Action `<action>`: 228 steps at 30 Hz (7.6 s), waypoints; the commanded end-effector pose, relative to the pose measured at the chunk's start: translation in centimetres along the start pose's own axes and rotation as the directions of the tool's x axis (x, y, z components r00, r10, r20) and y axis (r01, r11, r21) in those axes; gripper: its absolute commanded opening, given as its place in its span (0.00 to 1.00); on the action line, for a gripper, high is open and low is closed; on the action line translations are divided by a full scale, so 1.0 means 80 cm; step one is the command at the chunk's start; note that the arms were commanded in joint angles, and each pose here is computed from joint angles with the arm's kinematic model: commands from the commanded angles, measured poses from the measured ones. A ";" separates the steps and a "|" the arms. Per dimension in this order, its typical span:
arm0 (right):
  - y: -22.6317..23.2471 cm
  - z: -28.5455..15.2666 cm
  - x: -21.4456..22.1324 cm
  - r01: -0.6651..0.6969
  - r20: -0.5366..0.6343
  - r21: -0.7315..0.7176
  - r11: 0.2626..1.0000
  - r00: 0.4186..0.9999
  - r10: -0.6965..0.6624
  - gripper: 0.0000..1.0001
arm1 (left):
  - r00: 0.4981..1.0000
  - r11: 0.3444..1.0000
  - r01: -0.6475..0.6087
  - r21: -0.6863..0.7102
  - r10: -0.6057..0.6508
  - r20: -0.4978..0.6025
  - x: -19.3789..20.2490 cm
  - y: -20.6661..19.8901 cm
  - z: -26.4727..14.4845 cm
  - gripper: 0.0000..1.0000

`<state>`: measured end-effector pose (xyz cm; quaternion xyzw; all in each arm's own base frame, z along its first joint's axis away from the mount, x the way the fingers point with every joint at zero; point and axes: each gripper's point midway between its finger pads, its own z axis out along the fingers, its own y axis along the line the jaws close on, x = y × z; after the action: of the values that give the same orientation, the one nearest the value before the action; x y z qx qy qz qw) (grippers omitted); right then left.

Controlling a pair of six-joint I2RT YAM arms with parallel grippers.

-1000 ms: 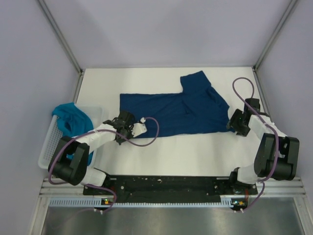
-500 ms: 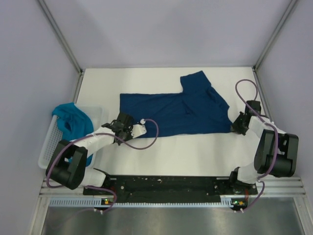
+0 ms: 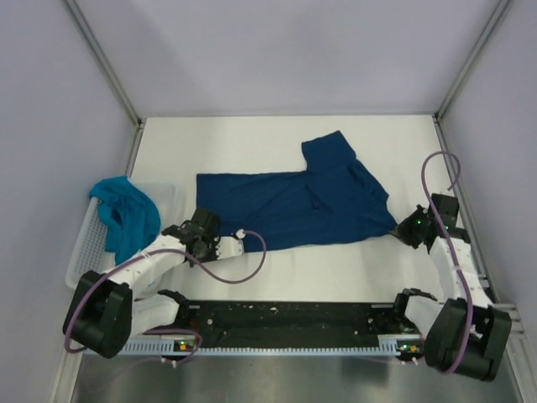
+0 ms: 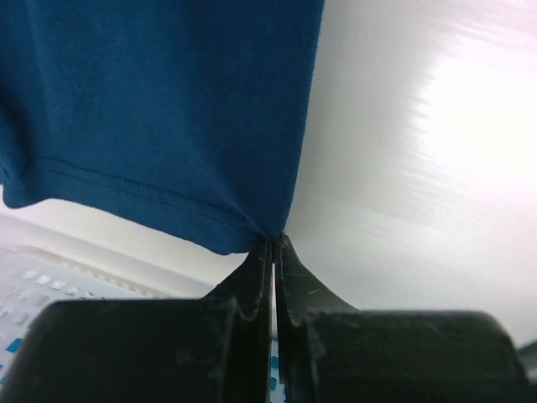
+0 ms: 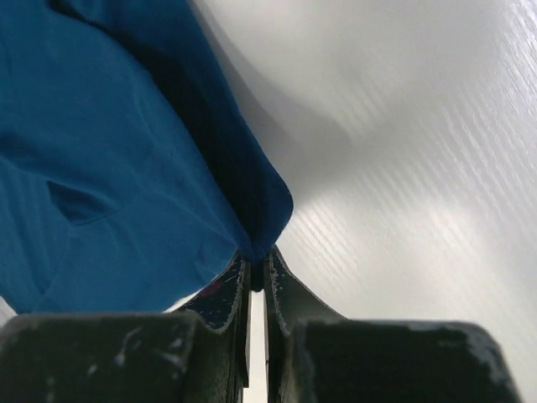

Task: Fold and stack the t-shirts
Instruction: Fold the flattened tshirt in 1/3 of the way, then grap the side of the flattened tshirt furthest away from the robot with both arms, then fold the other side of the tshirt into a rectangle

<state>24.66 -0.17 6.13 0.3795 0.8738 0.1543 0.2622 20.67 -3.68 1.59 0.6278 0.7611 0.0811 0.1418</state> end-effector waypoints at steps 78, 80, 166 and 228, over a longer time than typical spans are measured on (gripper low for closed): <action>0.341 0.235 -0.071 0.909 -0.035 -0.243 0.339 0.341 -0.939 0.00 | 0.863 0.846 0.505 0.169 -0.499 -0.079 -0.021 0.275 0.058 0.00; 0.349 0.204 -0.070 0.903 -0.008 -0.261 0.341 0.351 -0.936 0.00 | 0.864 0.853 0.502 0.146 -0.502 -0.041 -0.027 0.282 0.045 0.00; 0.181 0.072 0.068 0.835 -0.072 -0.329 0.441 0.443 -0.894 0.49 | 0.948 0.929 0.307 0.208 -0.317 0.012 -0.008 0.119 -0.011 0.32; 0.153 0.070 -0.030 0.552 -0.083 -0.233 0.800 0.809 -0.583 0.61 | 0.928 0.931 0.358 0.072 -0.363 0.079 -0.017 0.155 -0.044 0.47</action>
<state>33.31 7.95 10.03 0.0249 0.9448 0.1985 0.2596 30.48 -1.38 8.19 0.5053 0.8515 0.0126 0.1395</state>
